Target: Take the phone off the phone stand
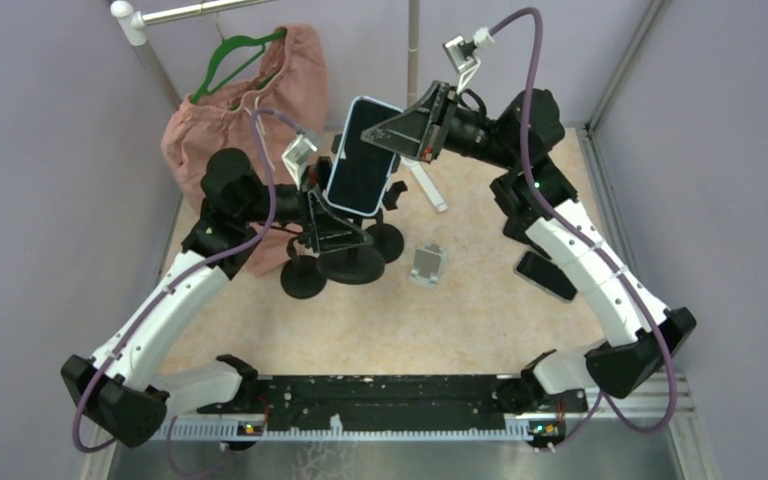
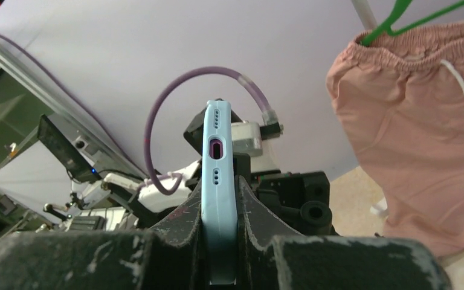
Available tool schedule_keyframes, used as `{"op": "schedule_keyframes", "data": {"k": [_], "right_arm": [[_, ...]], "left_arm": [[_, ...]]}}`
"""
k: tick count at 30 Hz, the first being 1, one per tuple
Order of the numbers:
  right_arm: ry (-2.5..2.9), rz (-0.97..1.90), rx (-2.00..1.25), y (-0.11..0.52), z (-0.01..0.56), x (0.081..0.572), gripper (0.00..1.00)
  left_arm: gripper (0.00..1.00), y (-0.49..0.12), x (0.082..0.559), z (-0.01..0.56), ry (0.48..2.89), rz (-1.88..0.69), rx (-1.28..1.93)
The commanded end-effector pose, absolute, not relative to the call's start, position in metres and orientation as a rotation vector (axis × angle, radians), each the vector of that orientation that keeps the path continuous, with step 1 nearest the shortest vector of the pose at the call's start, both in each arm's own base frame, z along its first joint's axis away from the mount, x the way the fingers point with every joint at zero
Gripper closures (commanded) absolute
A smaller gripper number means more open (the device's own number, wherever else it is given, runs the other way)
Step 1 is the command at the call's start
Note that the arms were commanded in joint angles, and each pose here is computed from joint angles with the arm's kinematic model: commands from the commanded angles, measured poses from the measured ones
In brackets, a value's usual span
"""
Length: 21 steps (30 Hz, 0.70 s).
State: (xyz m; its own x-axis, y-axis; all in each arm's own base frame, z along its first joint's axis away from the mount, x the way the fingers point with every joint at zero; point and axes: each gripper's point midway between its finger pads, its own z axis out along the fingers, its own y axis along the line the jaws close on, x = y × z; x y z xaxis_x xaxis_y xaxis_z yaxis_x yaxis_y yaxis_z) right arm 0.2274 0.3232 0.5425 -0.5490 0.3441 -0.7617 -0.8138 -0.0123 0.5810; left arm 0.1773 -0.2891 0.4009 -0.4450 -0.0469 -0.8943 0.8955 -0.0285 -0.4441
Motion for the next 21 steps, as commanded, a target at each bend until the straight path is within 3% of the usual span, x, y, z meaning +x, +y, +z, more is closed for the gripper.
{"op": "schedule_keyframes", "data": {"k": [1, 7, 12, 15, 19, 21], "right_arm": [[1.196, 1.719, -0.555, 0.3, 0.576, 0.191, 1.0], [1.153, 1.795, -0.562, 0.3, 0.577, 0.179, 1.0], [1.144, 1.822, -0.577, 0.313, 0.571, 0.164, 1.0], [1.137, 1.775, -0.6, 0.318, 0.565, 0.156, 1.0], [1.153, 1.69, -0.608, 0.313, 0.553, 0.155, 1.0], [1.185, 1.644, -0.603, 0.309, 0.542, 0.157, 0.87]], "left_arm": [[0.17, -0.283, 0.161, 0.423, 1.291, -1.507, 1.03], [0.54, -0.284, 0.168, 0.407, 1.308, -1.462, 1.052], [0.79, -0.284, 0.174, 0.406, 1.318, -1.439, 1.015], [1.0, -0.284, 0.176, 0.406, 1.336, -1.443, 0.998], [1.0, -0.283, 0.178, 0.404, 1.358, -1.421, 0.99], [1.0, -0.282, 0.177, 0.402, 1.37, -1.422, 0.985]]}}
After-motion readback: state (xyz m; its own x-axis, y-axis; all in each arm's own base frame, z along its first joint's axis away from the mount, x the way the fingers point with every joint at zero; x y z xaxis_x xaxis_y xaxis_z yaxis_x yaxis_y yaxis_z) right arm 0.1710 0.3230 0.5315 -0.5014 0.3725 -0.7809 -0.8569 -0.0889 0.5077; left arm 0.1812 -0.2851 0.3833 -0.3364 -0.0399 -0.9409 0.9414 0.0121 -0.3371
